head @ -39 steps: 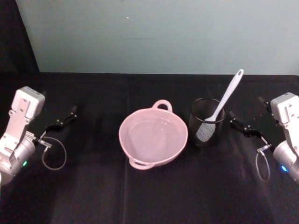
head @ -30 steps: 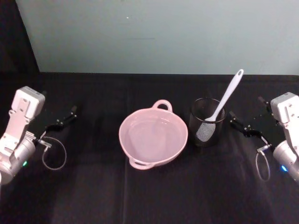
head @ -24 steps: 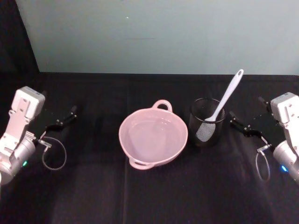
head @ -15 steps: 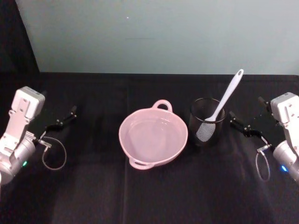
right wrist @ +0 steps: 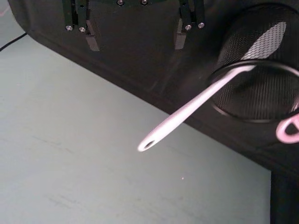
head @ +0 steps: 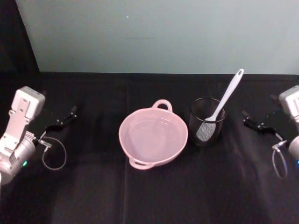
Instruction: Use the one hand to pick up the spoon and stir the clear water in the bowl.
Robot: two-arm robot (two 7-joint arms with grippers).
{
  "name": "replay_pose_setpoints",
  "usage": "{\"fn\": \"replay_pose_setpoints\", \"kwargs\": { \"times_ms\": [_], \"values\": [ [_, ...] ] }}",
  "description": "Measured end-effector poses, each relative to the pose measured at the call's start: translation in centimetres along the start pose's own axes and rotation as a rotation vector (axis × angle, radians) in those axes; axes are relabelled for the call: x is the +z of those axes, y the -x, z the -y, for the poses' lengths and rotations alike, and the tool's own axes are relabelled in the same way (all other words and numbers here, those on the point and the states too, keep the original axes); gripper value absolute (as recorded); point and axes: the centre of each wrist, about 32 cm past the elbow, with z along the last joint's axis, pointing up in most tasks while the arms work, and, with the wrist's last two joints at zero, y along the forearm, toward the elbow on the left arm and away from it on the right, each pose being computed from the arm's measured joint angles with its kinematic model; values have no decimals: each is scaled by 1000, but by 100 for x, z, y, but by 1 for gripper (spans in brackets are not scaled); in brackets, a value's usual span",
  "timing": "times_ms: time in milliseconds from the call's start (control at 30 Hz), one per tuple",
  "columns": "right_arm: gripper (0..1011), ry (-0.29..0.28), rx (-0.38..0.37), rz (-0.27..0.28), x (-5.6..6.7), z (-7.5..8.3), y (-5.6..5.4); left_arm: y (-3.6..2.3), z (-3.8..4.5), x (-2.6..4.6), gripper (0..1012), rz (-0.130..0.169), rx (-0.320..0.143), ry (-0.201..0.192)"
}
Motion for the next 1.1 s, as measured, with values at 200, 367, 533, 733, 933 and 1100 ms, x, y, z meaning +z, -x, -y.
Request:
{"fn": "replay_pose_setpoints", "kwargs": {
  "times_ms": [200, 367, 533, 733, 933, 1100],
  "values": [
    [1003, -55, 37, -133, 84, 83, -198, 0, 0, 0, 1011, 0, 0, 0],
    [1002, -112, 131, -382, 141, 101, -350, 0, 0, 0, 1011, 0, 0, 0],
    [1003, -117, 218, -588, 152, 73, -463, 0, 0, 0, 1011, 0, 0, 0],
    [1003, -89, 324, -827, 141, -32, -589, 0, 0, 0, 1011, 0, 0, 0],
    [1002, -32, 373, -946, 162, -174, -654, 0, 0, 0, 1011, 0, 0, 0],
    [1002, 4, 392, -981, 219, -328, -678, 0, 0, 0, 1011, 0, 0, 0]
  ]
}}
